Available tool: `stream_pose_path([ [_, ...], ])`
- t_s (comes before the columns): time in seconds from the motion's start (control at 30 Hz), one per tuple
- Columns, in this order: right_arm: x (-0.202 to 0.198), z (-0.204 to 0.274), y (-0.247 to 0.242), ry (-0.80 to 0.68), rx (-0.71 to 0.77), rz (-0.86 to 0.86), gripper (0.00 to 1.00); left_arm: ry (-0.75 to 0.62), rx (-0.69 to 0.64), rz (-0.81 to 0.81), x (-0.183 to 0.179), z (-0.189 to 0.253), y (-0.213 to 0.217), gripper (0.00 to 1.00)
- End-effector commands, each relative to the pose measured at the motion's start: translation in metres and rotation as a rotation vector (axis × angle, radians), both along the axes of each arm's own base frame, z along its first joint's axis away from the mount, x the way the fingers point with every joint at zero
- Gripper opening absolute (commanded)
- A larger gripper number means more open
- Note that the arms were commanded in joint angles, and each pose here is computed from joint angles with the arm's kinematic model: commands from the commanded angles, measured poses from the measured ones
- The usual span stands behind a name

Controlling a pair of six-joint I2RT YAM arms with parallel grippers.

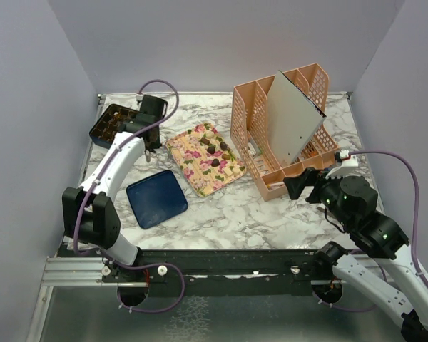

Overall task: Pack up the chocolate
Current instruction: Place the fake chocolate in the packing box.

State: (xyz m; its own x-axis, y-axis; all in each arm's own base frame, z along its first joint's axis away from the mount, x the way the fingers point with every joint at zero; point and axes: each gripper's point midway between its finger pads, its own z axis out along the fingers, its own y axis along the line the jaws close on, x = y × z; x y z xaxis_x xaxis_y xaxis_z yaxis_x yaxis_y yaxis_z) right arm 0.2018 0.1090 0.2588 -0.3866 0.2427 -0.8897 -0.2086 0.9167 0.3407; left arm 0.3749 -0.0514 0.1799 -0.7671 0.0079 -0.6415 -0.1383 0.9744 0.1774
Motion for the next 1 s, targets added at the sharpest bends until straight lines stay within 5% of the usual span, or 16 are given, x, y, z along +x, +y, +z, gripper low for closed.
stream_pose_path([
  [0.0, -0.001, -0.002, 0.003, -0.005, 0.002, 0.021, 0.99, -0.084, -0.023, 0.083, 0.015, 0.023, 0.038, 0.29],
  [0.97, -0.002, -0.003, -0.002, -0.009, -0.006, 0.004, 0.99, -0.037, -0.036, 0.223, 0.051, -0.025, 0.099, 0.31],
])
